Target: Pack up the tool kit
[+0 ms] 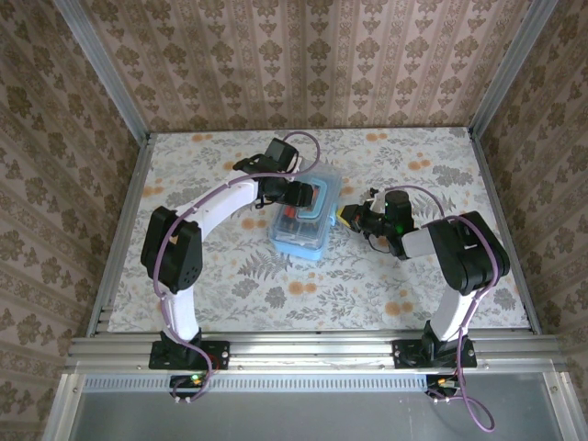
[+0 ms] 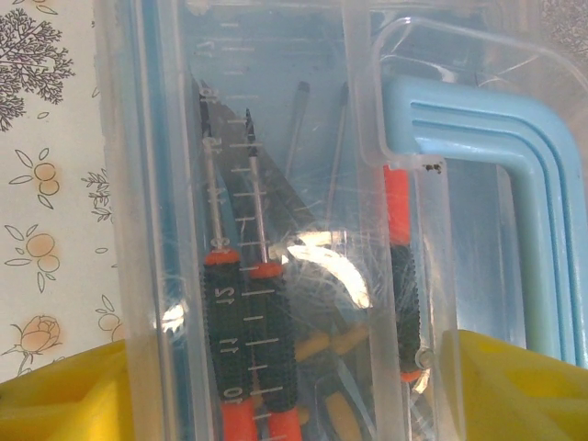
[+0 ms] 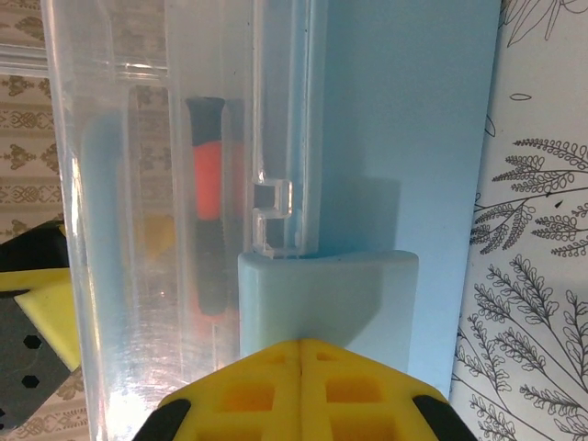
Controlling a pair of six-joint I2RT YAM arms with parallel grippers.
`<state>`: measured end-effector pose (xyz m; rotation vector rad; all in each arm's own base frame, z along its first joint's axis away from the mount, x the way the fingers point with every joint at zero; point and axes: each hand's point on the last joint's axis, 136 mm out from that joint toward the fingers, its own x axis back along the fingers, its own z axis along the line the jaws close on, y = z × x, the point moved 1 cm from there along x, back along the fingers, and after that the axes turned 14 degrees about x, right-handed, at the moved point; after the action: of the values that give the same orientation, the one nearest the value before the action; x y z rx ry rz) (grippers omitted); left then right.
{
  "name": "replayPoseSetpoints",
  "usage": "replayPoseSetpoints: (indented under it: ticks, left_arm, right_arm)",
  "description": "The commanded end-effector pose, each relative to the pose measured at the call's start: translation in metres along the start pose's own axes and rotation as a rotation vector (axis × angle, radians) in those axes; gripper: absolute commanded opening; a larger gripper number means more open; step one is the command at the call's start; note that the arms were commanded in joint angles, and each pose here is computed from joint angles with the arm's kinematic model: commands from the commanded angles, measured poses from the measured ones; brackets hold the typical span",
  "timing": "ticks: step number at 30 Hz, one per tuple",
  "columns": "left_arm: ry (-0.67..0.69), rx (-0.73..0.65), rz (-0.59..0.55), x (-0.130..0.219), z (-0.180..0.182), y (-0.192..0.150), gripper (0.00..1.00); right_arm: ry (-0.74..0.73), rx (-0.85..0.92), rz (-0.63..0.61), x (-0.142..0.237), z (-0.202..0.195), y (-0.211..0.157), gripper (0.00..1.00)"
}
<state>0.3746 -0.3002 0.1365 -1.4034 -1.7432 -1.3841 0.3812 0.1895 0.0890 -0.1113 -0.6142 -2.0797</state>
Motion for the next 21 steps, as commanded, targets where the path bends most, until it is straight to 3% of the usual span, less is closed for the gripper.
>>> replayPoseSetpoints:
  ticks: [1,21]
  left_arm:
    - [0.06,0.044,0.28,-0.052,0.022,-0.077,0.44]
    - [0.062,0.045,0.279,-0.053,0.021,-0.078,0.43]
  right_arm:
    - [-0.109,-0.064,0.028,-0.009,-0.028,-0.02,0.0]
    - [-0.179,-0.1,0.042,-0.006,-0.045,-0.028,0.0]
